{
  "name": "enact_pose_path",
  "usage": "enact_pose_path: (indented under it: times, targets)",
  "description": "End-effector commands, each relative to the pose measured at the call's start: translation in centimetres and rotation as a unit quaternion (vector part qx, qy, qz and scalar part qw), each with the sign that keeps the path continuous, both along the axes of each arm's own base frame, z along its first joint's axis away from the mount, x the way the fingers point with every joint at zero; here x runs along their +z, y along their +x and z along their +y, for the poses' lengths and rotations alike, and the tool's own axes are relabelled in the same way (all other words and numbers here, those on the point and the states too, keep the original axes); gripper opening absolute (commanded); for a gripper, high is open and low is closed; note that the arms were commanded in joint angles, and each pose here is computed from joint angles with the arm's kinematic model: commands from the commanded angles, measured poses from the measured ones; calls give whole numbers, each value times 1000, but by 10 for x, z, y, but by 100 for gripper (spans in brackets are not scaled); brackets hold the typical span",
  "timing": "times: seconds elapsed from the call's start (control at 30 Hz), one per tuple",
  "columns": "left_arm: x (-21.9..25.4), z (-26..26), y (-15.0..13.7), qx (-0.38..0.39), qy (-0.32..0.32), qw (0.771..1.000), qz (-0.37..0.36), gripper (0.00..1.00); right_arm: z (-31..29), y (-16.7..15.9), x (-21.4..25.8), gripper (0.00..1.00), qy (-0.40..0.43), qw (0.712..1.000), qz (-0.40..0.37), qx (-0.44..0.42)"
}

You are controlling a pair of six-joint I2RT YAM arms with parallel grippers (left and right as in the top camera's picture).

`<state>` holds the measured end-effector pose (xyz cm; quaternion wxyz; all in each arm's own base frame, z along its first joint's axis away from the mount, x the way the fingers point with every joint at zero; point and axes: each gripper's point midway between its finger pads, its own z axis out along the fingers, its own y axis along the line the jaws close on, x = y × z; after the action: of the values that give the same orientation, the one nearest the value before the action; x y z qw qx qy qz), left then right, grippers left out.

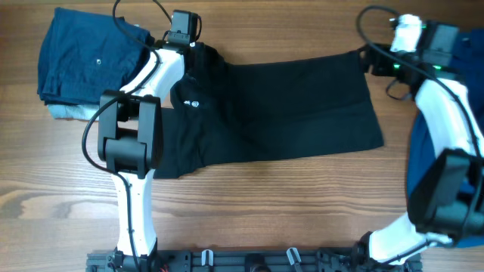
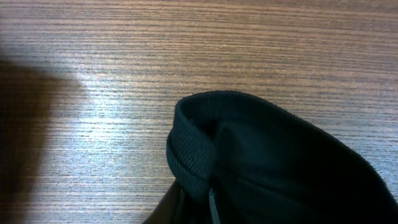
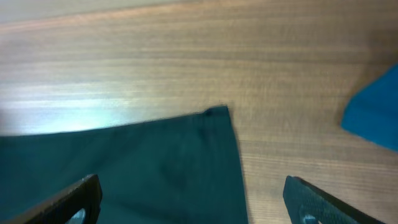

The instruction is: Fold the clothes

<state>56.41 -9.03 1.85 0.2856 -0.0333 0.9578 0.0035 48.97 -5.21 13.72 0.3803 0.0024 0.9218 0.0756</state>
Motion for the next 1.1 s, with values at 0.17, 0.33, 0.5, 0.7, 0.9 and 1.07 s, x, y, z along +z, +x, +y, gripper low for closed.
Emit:
enact_pose_path:
  times: [0.17, 0.33, 0.5, 0.7, 0.9, 1.07]
  targets:
    - [15, 7, -5, 8, 5, 1000, 1, 19, 2, 48, -78, 99, -135, 991, -3, 5]
    - [13, 8, -8, 8, 7, 1000, 8, 20, 0, 59, -99, 99, -138, 990, -14, 2]
    - [12, 8, -9, 8, 7, 1000, 10, 20, 3, 59, -130, 98, -121, 993, 3, 13]
    - [11, 9, -12, 8, 9, 1000, 17, 20, 9, 55, -161, 91, -88, 996, 19, 24]
    - [10, 9, -13, 8, 9, 1000, 19, 20, 17, 43, -188, 70, -60, 996, 54, 29]
    - [10, 9, -13, 8, 9, 1000, 19, 9, 18, 31, -193, 54, -56, 995, 83, 31]
